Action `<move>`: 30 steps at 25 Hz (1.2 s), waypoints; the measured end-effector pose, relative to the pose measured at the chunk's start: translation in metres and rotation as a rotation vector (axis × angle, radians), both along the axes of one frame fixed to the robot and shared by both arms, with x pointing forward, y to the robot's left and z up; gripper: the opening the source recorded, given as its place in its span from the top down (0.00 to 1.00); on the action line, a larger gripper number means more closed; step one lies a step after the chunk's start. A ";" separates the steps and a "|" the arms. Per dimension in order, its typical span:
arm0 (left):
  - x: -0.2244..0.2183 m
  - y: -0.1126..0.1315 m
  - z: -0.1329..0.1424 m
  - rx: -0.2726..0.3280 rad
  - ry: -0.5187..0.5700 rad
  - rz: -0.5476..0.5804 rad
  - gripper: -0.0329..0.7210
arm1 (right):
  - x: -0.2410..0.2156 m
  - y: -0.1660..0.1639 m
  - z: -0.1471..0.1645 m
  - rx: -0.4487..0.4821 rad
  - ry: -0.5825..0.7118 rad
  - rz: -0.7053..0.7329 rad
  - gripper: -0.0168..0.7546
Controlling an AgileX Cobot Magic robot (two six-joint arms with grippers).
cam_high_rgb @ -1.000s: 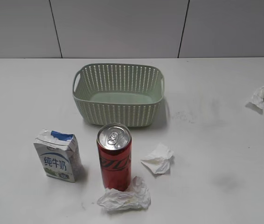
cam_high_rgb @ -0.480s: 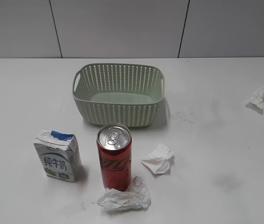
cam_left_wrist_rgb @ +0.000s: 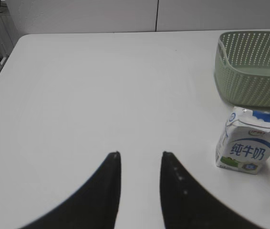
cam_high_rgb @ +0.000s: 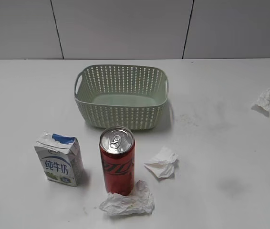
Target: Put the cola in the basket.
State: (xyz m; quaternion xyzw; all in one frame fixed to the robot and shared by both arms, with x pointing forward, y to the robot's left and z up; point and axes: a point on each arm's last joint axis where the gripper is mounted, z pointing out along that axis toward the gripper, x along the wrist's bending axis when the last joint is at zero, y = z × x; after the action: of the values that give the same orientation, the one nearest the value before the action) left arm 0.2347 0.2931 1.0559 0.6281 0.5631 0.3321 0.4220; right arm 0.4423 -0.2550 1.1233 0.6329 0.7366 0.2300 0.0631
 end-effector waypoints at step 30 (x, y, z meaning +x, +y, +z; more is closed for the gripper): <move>0.000 0.000 0.000 0.000 0.000 0.000 0.65 | 0.010 0.268 -0.056 -0.125 0.188 0.576 0.16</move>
State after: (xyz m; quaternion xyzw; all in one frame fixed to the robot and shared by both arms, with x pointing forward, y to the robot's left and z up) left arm 0.2347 0.2931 1.0559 0.6281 0.5631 0.3321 0.4220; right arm 0.4523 0.0125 1.0678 0.4114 0.9010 0.1331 -0.0343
